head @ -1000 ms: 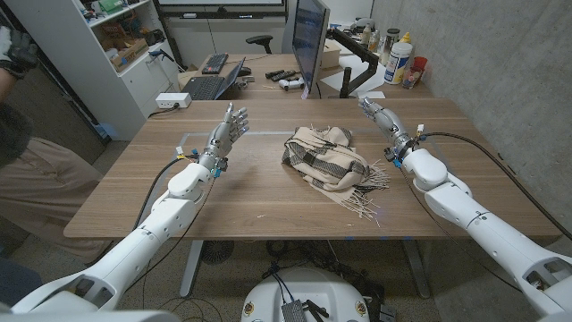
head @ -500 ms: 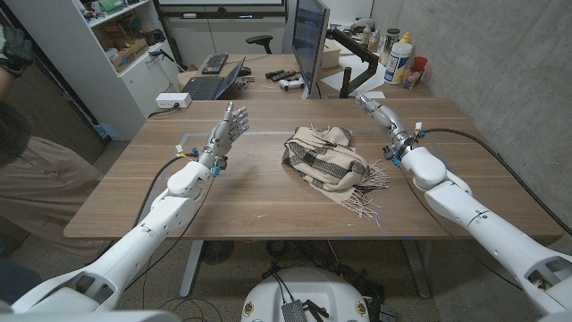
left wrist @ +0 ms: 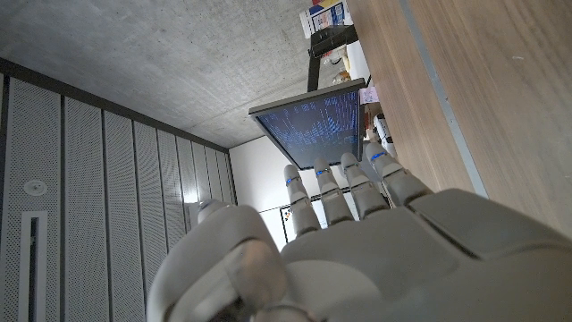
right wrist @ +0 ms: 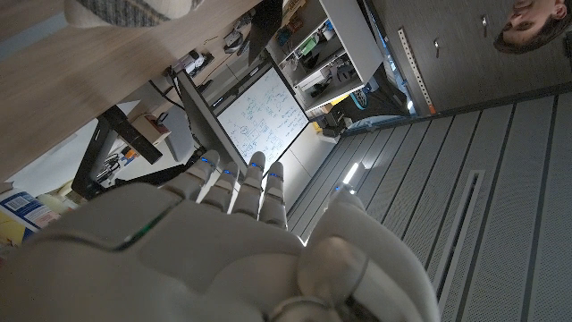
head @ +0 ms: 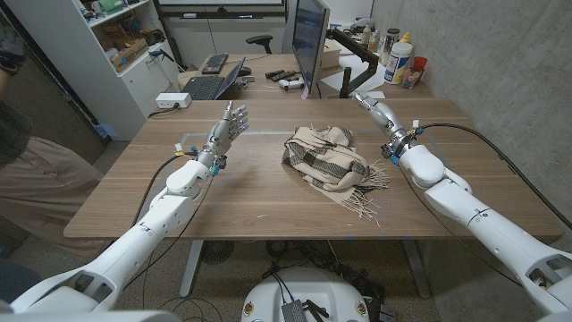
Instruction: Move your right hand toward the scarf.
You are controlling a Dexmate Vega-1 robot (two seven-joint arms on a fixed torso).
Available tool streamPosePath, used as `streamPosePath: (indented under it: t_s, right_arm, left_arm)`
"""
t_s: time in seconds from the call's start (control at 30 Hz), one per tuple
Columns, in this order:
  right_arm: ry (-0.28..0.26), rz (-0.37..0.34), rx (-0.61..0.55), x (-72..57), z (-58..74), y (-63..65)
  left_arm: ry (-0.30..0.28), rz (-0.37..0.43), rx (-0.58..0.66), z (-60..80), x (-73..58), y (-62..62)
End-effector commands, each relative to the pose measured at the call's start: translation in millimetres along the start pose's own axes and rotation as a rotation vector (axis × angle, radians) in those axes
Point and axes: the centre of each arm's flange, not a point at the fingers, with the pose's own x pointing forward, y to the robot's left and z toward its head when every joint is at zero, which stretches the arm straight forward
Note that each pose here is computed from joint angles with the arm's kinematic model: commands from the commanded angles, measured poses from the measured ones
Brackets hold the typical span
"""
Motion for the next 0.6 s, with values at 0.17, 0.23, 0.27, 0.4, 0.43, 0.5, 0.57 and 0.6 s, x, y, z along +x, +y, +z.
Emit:
streamPosePath:
  t_s: [0.17, 0.23, 0.27, 0.4, 0.43, 0.5, 0.57, 0.6]
  right_arm:
    - [-0.05, 0.046, -0.153, -0.3, 16.0, 8.1]
    - [-0.055, 0.055, -0.169, 0.0, 17.5, 9.9]
    - [-0.058, 0.06, -0.177, 0.1, 18.0, 10.7]
    - [-0.059, 0.084, -0.194, 1.0, 20.5, 13.1]
    - [-0.062, 0.086, -0.2, 1.2, 21.0, 13.8]
    - [-0.071, 0.095, -0.249, 1.4, 24.0, 15.2]
    - [-0.08, 0.104, -0.285, 1.2, 26.4, 16.9]
    - [-0.081, 0.107, -0.289, 1.2, 27.0, 17.7]
  left_arm:
    - [-0.011, 0.017, 0.009, 1.3, -4.1, 0.5]
    - [-0.012, 0.021, 0.011, 1.4, -4.9, 0.8]
    - [-0.014, 0.023, 0.011, 1.5, -5.3, 0.9]
    - [-0.014, 0.032, 0.011, 1.0, -7.3, 1.0]
    - [-0.014, 0.036, 0.01, 0.8, -7.8, 1.0]
    - [-0.015, 0.04, 0.01, 0.2, -8.5, 1.1]
    - [-0.015, 0.041, 0.007, 0.0, -8.8, 1.1]
    - [-0.015, 0.042, 0.008, -0.1, -8.9, 1.1]
